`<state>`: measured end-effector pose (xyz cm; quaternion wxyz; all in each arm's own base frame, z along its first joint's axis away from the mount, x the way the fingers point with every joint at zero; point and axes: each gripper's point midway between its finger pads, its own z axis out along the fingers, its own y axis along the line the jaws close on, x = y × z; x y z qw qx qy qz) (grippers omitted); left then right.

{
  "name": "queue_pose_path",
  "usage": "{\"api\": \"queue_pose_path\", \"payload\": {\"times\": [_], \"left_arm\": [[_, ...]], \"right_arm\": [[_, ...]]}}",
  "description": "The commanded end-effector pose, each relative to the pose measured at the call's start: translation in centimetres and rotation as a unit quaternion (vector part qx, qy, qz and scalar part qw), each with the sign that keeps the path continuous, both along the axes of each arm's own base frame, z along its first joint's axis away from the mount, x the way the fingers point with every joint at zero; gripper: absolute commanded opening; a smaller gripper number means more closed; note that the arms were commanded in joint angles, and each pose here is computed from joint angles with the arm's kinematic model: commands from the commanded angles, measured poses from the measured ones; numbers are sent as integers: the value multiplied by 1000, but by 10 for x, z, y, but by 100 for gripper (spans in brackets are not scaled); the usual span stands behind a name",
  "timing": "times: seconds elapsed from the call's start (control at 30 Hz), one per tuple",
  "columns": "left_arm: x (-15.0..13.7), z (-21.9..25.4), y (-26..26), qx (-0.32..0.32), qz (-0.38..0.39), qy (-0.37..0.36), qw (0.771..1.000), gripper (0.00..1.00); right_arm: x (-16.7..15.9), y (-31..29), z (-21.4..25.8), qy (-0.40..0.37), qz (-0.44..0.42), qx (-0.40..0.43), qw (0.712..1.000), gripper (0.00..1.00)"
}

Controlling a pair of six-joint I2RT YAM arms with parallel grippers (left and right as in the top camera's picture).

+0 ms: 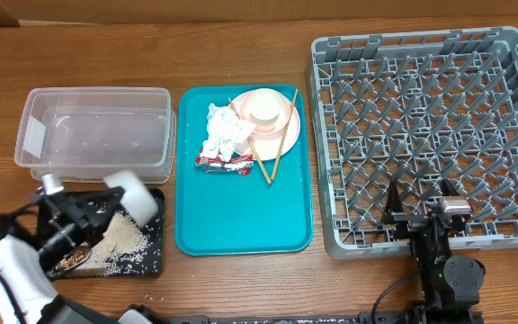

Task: Sort waste into correct bins and load items into the dishwasher
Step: 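Tilt the bowl with the left gripper to dump rice onto the black tray, then carry the emptied bowl back and set it on the teal tray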

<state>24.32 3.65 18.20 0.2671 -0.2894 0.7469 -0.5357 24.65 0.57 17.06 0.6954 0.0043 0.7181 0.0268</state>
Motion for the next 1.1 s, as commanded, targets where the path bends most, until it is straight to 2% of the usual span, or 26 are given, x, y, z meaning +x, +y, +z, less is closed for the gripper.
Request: {"api": "queue_pose_path", "payload": {"times": [0.0, 0.27, 0.43, 0.53, 0.63, 0.83, 1.07], "left_arm": [[8, 9, -22, 23, -59, -11, 998, 4], [34, 23, -78, 127, -175, 62, 974, 4], [48, 8, -123, 217, -204, 106, 949, 4], [51, -1, -155, 271, -217, 107, 932, 4], [48, -10, -181, 332, -218, 106, 912, 4], [38, -33, -216, 471, -199, 93, 854, 4], [16, -64, -261, 508, -258, 85, 818, 4]], "right_arm": [[0, 0, -1, -3, 0, 0, 1000, 100], [0, 0, -1, -3, 0, 0, 1000, 100], [0, 0, -1, -3, 0, 0, 1000, 100], [0, 0, -1, -3, 0, 0, 1000, 100], [0, 0, -1, -3, 0, 0, 1000, 100], [0, 0, -1, -3, 0, 0, 1000, 100], [0, 0, -1, -3, 0, 0, 1000, 100]]}}
